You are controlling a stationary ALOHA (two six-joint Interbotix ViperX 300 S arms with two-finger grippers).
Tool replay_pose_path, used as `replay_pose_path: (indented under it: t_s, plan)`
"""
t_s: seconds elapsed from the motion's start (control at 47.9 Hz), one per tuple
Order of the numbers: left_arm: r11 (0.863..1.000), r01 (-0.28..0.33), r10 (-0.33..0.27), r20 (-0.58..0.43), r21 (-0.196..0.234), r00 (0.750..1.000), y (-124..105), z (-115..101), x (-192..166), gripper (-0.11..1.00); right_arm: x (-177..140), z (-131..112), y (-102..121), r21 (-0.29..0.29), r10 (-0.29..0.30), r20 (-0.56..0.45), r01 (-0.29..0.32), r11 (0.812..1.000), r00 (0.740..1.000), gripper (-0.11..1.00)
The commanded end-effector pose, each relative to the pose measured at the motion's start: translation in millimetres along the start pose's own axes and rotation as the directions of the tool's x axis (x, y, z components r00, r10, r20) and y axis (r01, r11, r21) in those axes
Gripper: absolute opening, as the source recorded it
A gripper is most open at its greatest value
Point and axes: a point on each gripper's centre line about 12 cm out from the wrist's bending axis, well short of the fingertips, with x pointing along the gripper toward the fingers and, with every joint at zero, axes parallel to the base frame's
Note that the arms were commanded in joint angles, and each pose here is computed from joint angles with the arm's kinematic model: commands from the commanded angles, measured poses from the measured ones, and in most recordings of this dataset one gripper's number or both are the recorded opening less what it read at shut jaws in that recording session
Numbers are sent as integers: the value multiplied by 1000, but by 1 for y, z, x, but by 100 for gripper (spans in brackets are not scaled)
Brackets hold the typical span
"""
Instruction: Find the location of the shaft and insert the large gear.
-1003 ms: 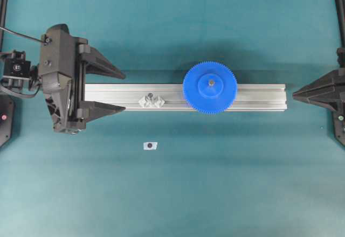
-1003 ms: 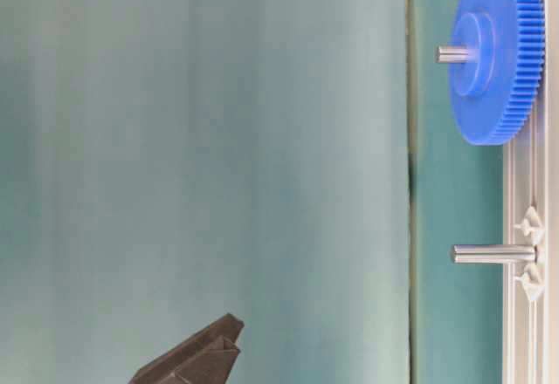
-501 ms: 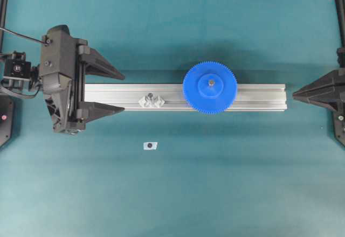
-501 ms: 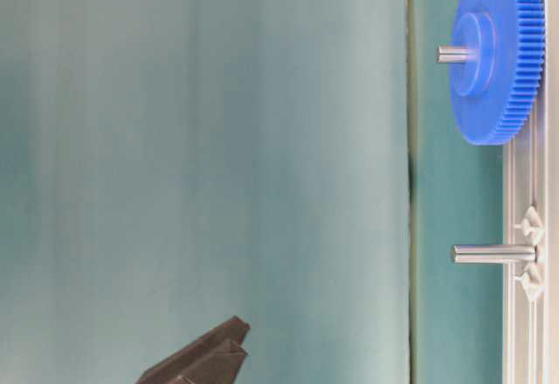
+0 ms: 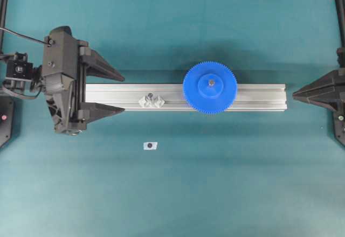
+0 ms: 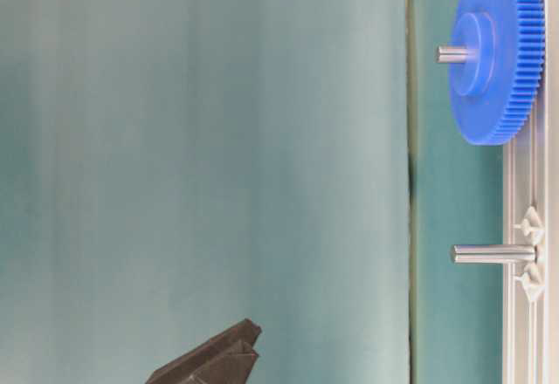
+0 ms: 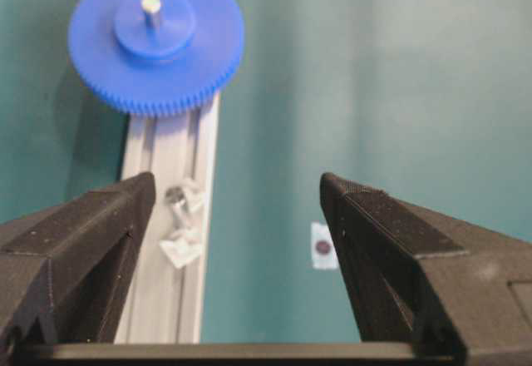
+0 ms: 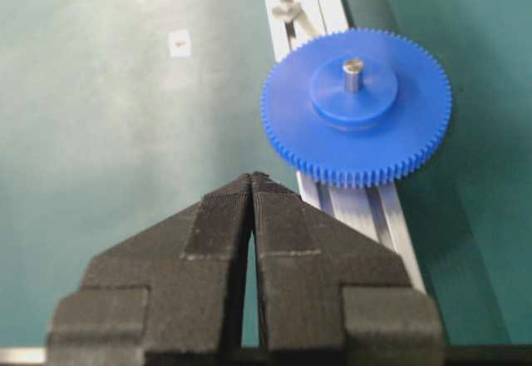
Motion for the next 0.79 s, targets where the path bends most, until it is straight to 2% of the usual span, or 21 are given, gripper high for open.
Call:
replay_pose_path:
  t_s: [0.0, 0.167, 0.773]
  plan:
    - [1000, 2, -2, 26, -4, 1000, -1, 9, 1, 86, 0, 4, 0, 8, 0, 11, 0, 1000, 1000, 6]
    - [1000, -6, 6, 25, -30, 1000, 2, 12, 5, 91, 0, 4, 0, 8, 0, 11, 0, 1000, 1000, 6]
    - [999, -8, 8, 9, -37, 1000, 3, 8, 9, 91, 0, 3, 0, 8, 0, 9, 0, 1000, 1000, 6]
